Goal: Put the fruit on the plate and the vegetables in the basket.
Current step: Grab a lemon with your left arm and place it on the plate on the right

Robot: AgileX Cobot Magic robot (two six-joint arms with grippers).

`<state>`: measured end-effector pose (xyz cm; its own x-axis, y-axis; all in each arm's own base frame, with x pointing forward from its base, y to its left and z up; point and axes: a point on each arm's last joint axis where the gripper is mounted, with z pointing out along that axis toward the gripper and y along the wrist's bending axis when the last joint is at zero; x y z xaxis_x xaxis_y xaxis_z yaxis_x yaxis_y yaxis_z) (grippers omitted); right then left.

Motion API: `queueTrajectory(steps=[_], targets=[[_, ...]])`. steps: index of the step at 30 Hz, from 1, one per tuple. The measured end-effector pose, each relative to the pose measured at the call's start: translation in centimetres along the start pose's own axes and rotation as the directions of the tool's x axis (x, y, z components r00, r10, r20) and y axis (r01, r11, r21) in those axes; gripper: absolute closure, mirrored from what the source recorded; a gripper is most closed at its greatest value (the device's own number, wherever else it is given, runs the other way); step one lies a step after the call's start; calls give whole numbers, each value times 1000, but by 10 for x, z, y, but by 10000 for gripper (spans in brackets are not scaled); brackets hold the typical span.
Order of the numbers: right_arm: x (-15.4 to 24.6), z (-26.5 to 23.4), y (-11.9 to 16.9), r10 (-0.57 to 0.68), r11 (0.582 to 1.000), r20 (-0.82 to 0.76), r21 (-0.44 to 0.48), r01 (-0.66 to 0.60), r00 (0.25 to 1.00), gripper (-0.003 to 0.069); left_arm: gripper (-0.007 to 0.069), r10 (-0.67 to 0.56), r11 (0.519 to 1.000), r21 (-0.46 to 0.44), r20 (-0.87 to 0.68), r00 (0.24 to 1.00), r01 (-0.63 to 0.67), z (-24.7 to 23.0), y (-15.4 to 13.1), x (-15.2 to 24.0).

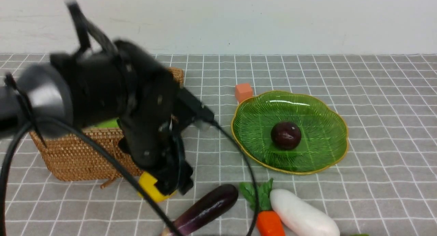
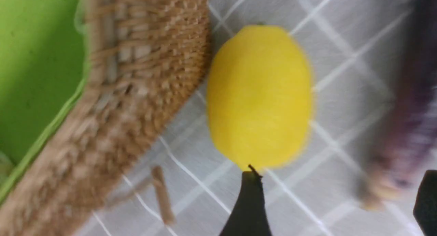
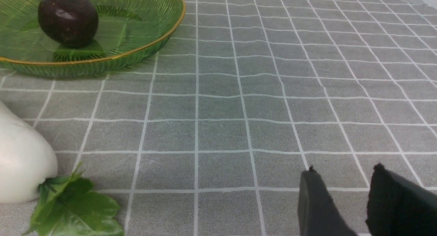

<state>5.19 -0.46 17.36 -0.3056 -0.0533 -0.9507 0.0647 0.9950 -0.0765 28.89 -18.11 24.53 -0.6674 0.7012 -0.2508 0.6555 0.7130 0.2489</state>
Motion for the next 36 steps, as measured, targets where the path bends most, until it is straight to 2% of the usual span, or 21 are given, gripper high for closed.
queueTrajectory(steps=[3,8,20,25,31,34,36], targets=[[0,0,0,0,1000,0,0,0,1000,419,41,20,998,-58,67,998,-16,13,1,2],[0,0,0,0,1000,0,0,0,1000,419,42,8,997,-73,122,992,1,21,1,-4],[0,0,0,0,1000,0,0,0,1000,419,41,28,997,-72,7,1000,-28,63,-6,-4],[0,0,0,0,1000,0,0,0,1000,419,79,28,997,-74,5,1000,-27,63,-6,-4],[0,0,0,0,1000,0,0,0,1000,419,79,9,997,-75,-23,1000,-10,53,-5,1],[0,0,0,0,1000,0,0,0,1000,419,79,-16,997,-72,3,1000,16,36,-2,3],[0,0,0,0,1000,0,0,0,1000,419,79,-53,997,-60,75,996,57,11,1,4]])
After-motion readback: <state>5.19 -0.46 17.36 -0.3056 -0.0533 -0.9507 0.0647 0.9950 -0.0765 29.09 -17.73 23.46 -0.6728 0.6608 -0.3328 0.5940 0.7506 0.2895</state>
